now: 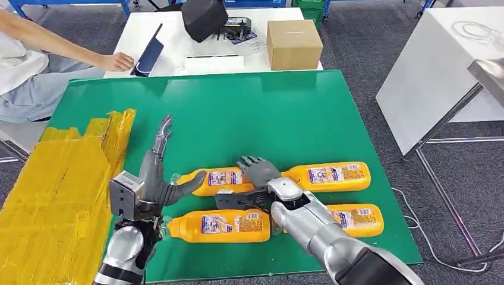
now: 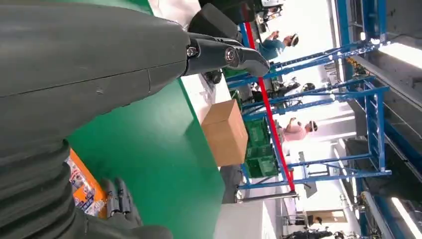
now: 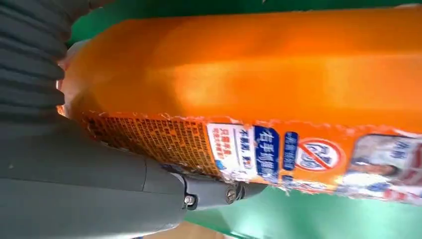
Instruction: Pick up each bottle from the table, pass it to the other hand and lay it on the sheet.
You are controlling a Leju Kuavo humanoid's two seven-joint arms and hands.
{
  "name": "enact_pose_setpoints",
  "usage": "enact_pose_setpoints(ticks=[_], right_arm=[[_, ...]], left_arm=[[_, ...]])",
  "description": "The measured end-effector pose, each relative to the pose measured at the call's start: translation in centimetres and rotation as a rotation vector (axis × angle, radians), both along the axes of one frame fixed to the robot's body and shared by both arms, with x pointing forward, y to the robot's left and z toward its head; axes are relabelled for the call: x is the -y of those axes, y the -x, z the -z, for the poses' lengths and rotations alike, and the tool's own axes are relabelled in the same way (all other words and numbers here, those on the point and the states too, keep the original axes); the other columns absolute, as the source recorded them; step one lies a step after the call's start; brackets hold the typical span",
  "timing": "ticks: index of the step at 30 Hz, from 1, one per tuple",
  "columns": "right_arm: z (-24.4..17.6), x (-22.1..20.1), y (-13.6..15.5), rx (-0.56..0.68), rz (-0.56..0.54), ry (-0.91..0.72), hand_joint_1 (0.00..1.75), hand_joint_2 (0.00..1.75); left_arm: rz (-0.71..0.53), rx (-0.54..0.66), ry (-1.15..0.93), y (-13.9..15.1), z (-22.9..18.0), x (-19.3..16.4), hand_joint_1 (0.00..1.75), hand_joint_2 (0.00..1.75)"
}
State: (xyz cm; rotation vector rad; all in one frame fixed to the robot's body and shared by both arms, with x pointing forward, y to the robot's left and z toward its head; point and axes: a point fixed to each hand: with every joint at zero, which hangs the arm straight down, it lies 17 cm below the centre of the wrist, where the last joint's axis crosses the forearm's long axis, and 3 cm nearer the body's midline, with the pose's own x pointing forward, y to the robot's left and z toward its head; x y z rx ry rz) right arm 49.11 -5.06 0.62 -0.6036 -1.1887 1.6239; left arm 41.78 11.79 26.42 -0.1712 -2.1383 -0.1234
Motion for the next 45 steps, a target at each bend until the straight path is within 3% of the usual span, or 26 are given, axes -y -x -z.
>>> enact_pose_setpoints(ticks=[1,6,20,23,34,40,45], right_arm=[[-0.1,0.1,-0.1,0.011,0.003,0.0,1.75,1.75],[-1.6,-0.3,-0.7,0.116,0.012,-0.062,1.75,1.75],[-1.8,-0.4,-0.5,0.149,0.007,-0.073,1.75,1.75],[-4.6,-1.4,-0.1,0.256,0.018,-0.209,1.75,1.75],[-5.0,-0.5,-0.1,0.269,0.059,-0.261,1.75,1.75],[-9.7,1.8,-0.1,0.394,0.203,-0.535,1.75,1.75],[-11.5,4.4,0.1,0.428,0.279,-0.647,1.75,1.75]], left_arm=[[0.0,-0.001,0.0,0.0,0.0,0.0,0.0,1.75],[-0.004,-0.01,0.002,0.1,0.3,-0.1,0.0,1.75],[-0.006,-0.015,0.01,0.3,0.4,-0.2,0.0,1.75],[-0.009,-0.021,0.014,0.6,0.6,-0.4,0.0,1.75],[-0.01,-0.02,0.015,0.7,0.5,-0.4,0.0,1.75],[-0.024,-0.025,0.002,1.3,0.8,-0.7,0.0,1.75],[-0.032,-0.023,0.005,1.6,0.8,-0.9,0.0,1.75]])
